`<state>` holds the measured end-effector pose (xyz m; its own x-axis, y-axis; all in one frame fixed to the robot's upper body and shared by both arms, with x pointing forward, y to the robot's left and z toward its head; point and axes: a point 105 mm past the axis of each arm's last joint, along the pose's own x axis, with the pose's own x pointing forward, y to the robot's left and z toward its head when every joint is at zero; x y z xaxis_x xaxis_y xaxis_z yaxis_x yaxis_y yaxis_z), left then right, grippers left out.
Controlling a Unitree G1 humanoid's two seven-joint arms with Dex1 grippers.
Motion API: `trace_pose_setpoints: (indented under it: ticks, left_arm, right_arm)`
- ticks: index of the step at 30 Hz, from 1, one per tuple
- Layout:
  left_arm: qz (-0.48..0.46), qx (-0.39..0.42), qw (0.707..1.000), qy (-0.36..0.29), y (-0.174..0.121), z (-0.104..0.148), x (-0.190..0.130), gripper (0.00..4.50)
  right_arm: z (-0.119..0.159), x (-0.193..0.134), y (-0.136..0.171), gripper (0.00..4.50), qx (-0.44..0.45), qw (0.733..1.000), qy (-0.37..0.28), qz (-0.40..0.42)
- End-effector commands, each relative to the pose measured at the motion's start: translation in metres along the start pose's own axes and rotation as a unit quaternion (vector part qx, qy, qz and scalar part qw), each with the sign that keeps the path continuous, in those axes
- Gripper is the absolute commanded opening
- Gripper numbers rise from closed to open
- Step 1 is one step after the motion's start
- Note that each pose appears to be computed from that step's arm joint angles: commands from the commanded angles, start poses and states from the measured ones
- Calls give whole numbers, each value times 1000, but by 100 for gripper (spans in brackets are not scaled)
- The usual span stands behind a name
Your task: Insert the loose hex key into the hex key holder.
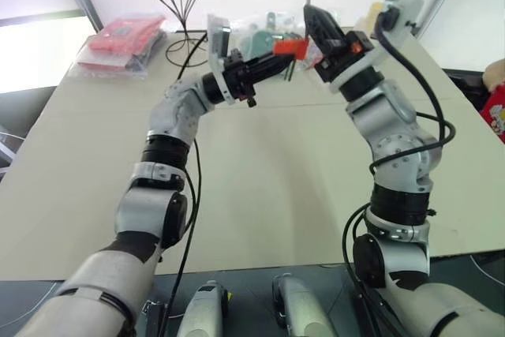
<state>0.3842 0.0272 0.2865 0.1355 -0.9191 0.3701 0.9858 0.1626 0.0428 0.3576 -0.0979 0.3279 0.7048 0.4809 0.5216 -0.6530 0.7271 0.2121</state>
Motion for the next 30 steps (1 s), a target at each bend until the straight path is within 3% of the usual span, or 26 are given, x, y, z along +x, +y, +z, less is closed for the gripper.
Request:
trace_pose_setpoints:
  ticks: [1,30]
  left_arm:
    - [-12,29,999,-32,-5,24,4,0]
    - [11,22,999,-39,2,22,-1,0]
  right_arm:
    - [9,-1,3,4,-10,1000,-17,7]
    - [16,1,4,4,-18,999,-34,12]
